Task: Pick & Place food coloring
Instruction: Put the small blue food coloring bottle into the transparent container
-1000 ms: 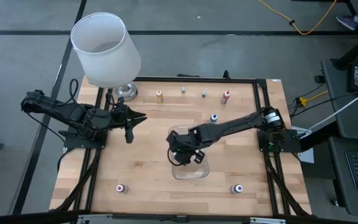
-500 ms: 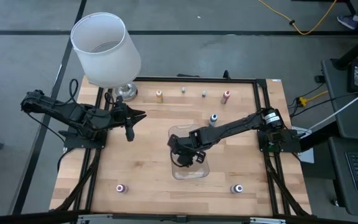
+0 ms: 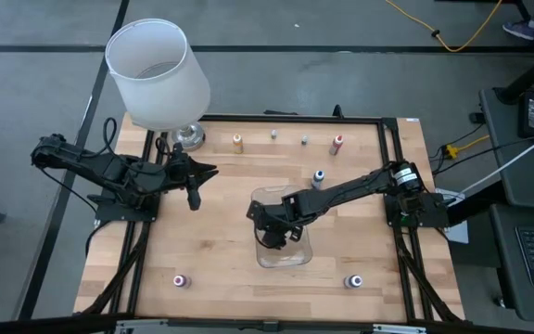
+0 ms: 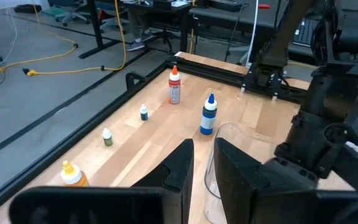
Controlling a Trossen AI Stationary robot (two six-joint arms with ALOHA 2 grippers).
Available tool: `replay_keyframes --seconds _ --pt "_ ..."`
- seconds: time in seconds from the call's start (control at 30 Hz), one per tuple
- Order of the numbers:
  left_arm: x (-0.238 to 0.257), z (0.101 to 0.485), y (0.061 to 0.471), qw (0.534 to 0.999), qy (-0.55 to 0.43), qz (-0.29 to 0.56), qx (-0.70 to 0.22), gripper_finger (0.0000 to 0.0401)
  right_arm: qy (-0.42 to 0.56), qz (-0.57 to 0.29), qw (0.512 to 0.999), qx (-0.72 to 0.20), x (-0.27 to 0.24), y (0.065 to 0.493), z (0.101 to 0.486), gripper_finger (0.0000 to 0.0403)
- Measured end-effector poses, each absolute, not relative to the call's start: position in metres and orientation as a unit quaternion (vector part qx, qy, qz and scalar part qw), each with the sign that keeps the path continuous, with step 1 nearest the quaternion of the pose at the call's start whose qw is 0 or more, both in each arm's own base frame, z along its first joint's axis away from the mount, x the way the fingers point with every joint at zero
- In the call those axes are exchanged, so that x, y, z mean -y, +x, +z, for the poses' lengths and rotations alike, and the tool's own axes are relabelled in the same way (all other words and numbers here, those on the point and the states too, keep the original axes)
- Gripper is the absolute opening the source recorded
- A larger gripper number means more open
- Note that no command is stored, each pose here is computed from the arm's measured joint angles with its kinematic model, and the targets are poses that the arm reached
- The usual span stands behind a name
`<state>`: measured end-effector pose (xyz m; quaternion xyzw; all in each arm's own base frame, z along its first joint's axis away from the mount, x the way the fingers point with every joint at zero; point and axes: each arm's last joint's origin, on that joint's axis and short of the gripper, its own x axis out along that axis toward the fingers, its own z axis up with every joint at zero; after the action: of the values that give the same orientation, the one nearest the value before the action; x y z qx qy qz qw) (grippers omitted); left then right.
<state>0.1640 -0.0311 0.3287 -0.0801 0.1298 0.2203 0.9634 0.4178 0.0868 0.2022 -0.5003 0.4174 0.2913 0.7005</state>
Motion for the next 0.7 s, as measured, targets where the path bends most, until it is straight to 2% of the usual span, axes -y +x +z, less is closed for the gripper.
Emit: replay_keyframes --seconds 0.1,0.17,0.4,0.7 --pt "0.031 0.329 0.164 0.963 -0.080 0.220 -0.130 0.0059 -0.512 0.245 0.696 -0.440 -0.083 0.418 0.208 0.0102" --pt "0.031 0.329 0.164 0.963 -0.080 0.220 -0.130 0.0059 -0.485 0.224 0.716 -0.450 -0.078 0.417 0.217 0.0097" --pt "0.031 0.328 0.164 0.964 -0.062 0.218 -0.137 0.0059 -0.286 0.178 0.796 -0.503 -0.035 0.389 0.261 0.0069" --pt "0.031 0.328 0.164 0.965 -0.038 0.215 -0.144 0.0059 -0.205 0.040 0.779 -0.592 0.019 0.331 0.311 0.0028"
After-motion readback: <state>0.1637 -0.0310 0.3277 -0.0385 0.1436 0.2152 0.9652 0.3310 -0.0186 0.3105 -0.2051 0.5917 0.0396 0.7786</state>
